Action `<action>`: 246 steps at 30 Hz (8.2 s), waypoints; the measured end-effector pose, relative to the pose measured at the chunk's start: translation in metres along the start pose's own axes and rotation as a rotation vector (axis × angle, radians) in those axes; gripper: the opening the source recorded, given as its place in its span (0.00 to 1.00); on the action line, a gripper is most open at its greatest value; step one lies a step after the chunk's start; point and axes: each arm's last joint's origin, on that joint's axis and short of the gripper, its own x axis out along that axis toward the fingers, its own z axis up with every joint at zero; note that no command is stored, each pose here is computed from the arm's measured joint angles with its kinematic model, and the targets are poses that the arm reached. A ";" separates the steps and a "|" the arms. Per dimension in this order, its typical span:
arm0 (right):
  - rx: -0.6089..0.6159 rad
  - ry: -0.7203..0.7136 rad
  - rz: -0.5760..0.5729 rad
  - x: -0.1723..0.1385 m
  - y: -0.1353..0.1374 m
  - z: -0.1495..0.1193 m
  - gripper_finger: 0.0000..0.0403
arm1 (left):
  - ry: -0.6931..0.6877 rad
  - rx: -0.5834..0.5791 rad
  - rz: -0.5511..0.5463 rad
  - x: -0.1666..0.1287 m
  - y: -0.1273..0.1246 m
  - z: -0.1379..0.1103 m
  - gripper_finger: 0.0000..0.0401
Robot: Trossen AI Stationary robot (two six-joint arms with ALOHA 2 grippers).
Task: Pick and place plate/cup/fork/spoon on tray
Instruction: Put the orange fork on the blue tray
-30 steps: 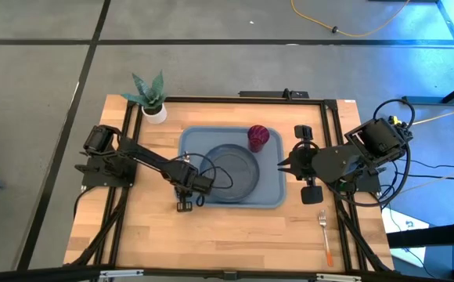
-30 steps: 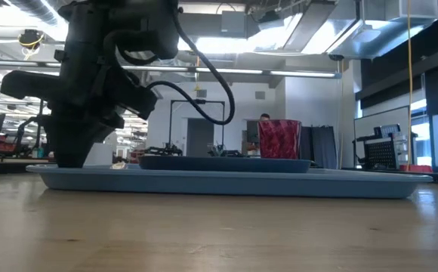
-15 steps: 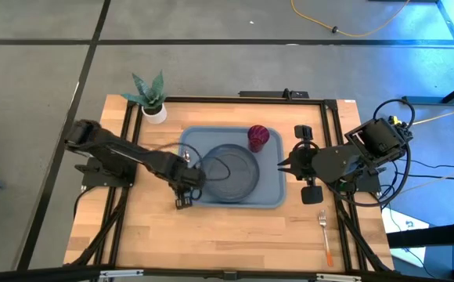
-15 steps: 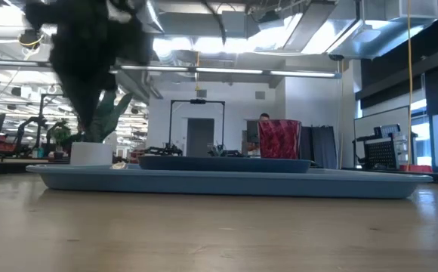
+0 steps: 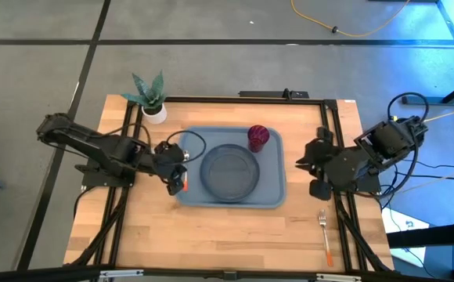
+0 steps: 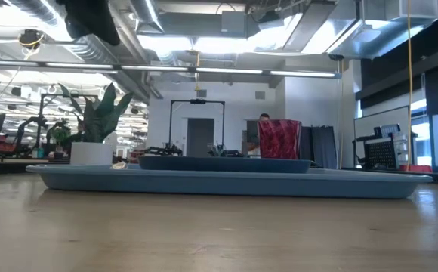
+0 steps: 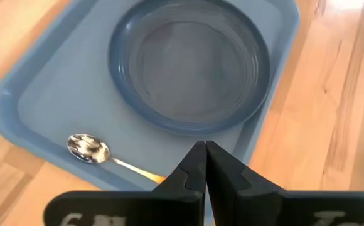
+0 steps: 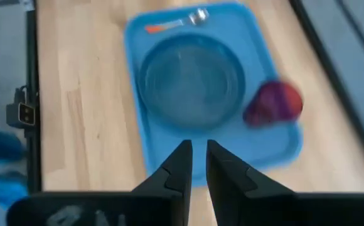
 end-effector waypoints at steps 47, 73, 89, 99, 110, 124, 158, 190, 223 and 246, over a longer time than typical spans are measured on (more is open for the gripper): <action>0.994 0.931 -0.189 0.145 0.041 -0.188 0.12 | -0.017 0.054 0.001 -0.003 0.001 0.000 0.00; 1.208 0.963 -0.165 0.183 0.045 -0.252 0.12 | -0.021 0.024 -0.005 -0.003 0.001 0.001 0.00; 1.210 0.939 -0.128 0.190 0.043 -0.259 0.12 | -0.003 -0.002 -0.025 -0.003 0.000 0.000 0.00; 1.183 0.958 -0.158 0.196 0.048 -0.265 0.12 | -0.003 -0.001 -0.024 -0.003 0.000 0.000 0.00; 1.184 0.968 -0.169 0.196 0.048 -0.266 0.12 | -0.002 -0.001 -0.024 -0.003 0.000 0.000 0.00; 1.180 0.944 -0.142 0.196 0.050 -0.264 0.12 | -0.003 -0.001 -0.024 -0.003 0.000 0.000 0.00; 1.194 0.896 -0.149 0.198 0.049 -0.264 0.12 | -0.012 -0.007 -0.032 -0.003 0.000 0.001 0.00; 1.182 0.752 0.035 0.200 0.087 -0.236 0.12 | -0.020 -0.002 -0.031 -0.003 0.000 0.002 0.00; 0.190 0.832 0.096 0.178 0.021 -0.225 0.12 | -0.037 -0.015 -0.038 -0.003 -0.002 0.003 0.00; 0.026 0.826 0.214 0.189 0.009 -0.210 0.06 | -0.070 -0.033 -0.068 -0.004 -0.004 0.007 0.00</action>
